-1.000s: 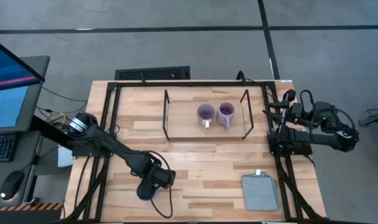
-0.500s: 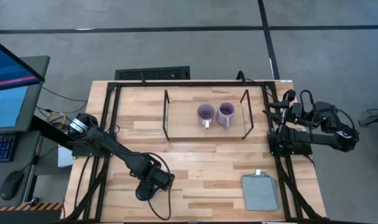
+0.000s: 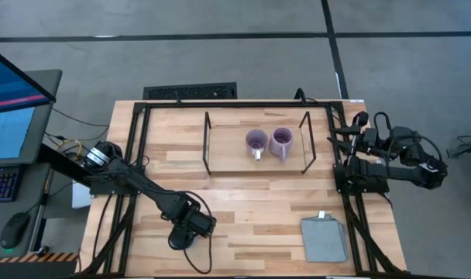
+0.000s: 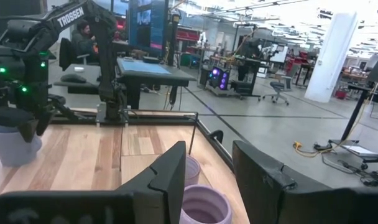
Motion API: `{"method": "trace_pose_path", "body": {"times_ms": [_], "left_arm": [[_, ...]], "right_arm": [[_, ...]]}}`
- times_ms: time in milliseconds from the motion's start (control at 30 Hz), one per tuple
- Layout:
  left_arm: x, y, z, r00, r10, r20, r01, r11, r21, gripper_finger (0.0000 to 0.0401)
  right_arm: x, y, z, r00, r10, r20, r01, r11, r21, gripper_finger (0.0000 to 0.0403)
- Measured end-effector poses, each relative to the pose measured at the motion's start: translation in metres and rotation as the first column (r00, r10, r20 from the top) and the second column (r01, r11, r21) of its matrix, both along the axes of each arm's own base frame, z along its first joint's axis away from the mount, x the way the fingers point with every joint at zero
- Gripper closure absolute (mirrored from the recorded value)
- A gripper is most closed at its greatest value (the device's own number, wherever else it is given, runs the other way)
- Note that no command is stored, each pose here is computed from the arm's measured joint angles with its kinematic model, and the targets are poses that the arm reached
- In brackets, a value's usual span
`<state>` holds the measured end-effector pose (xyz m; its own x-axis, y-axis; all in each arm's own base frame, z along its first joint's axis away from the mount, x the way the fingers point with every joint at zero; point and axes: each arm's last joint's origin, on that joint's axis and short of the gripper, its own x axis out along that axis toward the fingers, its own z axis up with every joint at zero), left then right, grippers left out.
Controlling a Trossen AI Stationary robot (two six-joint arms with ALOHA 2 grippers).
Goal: Stack small to large cups/mugs on shelf
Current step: Put the blue mug on the shelf
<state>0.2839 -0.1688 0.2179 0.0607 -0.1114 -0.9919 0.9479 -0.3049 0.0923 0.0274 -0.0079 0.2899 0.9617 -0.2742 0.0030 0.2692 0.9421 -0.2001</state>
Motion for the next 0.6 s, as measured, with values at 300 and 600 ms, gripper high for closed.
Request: {"method": "trace_pose_path", "body": {"times_ms": [300,600], "left_arm": [[0.0003,-0.001,0.0001,1.0,0.014,-0.005,-0.014,1.0,-0.021,0.0266],[0.003,-0.0023,-0.0051,0.994,0.104,-0.021,-0.104,0.994,-0.021,0.0267]], "right_arm": [[0.0,0.0,0.0,1.0,0.0,0.0,0.0,1.0,0.0,0.0248],[0.0,0.0,0.0,1.0,0.0,0.0,0.0,1.0,0.0,0.0248]]}}
